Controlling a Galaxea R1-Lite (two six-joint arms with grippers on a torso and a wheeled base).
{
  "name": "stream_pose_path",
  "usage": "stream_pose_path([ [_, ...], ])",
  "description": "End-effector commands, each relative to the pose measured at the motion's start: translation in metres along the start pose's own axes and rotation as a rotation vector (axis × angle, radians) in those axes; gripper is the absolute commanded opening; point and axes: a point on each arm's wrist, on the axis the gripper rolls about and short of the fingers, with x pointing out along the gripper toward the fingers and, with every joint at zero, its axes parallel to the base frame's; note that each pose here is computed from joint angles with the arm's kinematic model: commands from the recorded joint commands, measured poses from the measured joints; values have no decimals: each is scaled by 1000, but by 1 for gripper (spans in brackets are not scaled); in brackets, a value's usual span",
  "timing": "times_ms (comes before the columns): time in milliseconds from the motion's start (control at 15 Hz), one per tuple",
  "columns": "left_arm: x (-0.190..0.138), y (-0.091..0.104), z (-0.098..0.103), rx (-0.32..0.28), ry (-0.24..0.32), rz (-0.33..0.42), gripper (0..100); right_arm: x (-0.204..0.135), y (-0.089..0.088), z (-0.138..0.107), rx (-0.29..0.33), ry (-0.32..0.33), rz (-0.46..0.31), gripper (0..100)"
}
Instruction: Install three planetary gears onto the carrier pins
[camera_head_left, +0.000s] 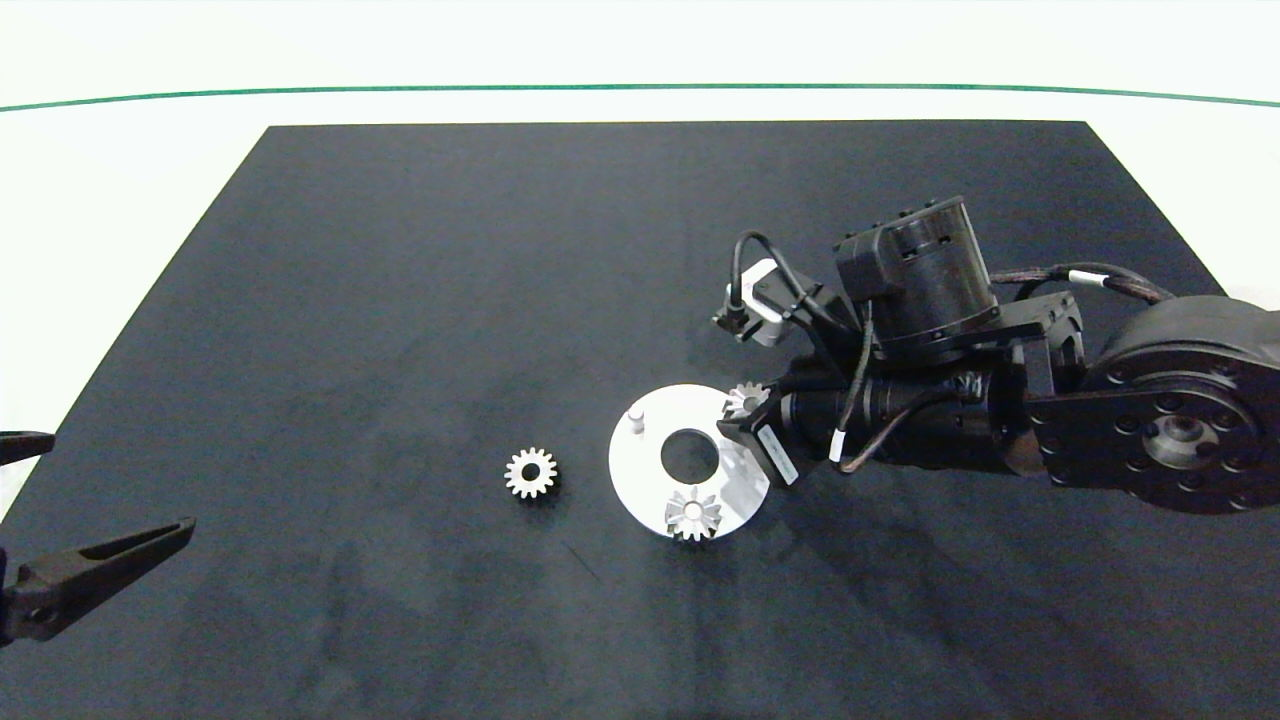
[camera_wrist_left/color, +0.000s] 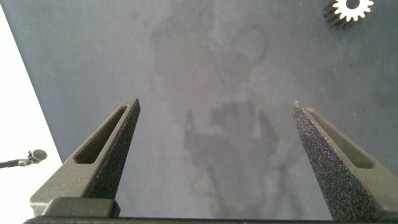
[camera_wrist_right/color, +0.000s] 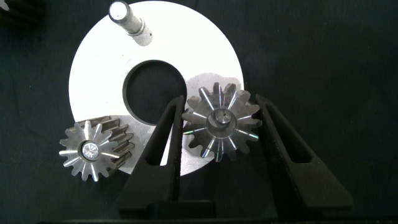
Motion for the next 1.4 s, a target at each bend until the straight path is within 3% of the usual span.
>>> stream_pose_path([
  [67,1,0,0,2,5,-2,100,-1,0,0,-2,-3,-1,1],
  [867,1,0,0,2,5,-2,100,-1,-6,0,10,-2,-16,1],
  [933,1,0,0,2,6,-2,100,0,-6,0,11,-3,-14,100],
  [1400,1,0,0,2,6,-2,100,1,-6,1,13,-6,-15,100],
])
